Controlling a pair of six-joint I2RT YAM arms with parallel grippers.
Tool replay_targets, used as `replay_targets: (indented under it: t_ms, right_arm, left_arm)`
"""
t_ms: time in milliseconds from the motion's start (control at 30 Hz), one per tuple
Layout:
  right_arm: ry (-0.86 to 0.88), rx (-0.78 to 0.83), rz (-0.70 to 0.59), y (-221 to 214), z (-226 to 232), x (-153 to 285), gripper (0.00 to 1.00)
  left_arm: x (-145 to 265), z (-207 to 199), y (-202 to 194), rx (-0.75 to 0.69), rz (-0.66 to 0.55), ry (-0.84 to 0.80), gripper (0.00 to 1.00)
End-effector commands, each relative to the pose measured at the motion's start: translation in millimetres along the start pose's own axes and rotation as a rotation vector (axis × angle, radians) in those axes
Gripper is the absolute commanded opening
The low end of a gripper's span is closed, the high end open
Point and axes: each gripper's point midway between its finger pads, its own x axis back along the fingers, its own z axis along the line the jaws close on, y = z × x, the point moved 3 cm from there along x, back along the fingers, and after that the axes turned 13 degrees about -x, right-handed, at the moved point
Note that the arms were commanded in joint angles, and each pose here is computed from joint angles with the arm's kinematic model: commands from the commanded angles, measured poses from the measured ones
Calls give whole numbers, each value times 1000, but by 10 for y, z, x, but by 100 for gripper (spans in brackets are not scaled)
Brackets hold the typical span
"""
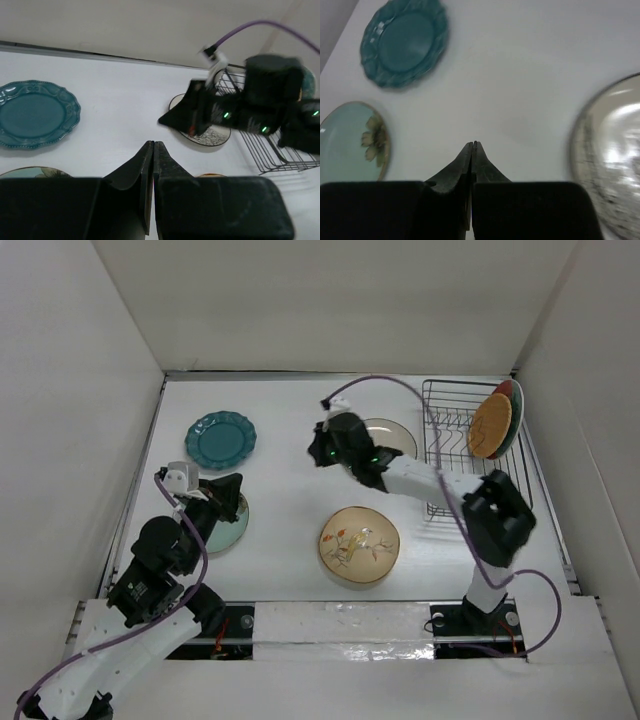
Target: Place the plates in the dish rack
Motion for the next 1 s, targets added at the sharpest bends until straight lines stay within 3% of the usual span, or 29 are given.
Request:
replay_targets:
  t_ms: [0,67,100,133,167,267,333,733,833,967]
  right_arm:
    - [302,-161,101,-450,876,-252,0]
    - [329,-209,188,-885,1063,-418,0]
    - [352,-232,186,-884,1195,-469,4]
    - [362,-246,202,-970,1260,-514,14]
    - [354,-258,261,-1192,1209,-649,32]
    - [379,-303,327,-1465,1362,-757,54]
    - [387,-317,356,-1574,1405,-787,57]
    - [325,-369,486,-2233,1279,-1006,50]
    - [343,-399,508,-2284,1312,-1032,42]
    - [343,-398,526,-2393,1283,-981,18]
  left_arm:
    - [-86,90,-54,-9,29,87,0]
    - [-108,122,-87,-16,44,114,0]
    - [-110,126,-95,-17,49,118,0]
    - [-113,127,-104,-17,52,120,1]
    - [-120,128,-116,-20,57,122,4]
    - [-123,131,-121,-21,62,125,9]
    - [-126,128,-122,-20,61,124,12]
    - [-86,87,-55,-11,29,84,20]
    - [-59,39,-18,-7,15,44,20]
    - [3,26,54,6,-23,19,21]
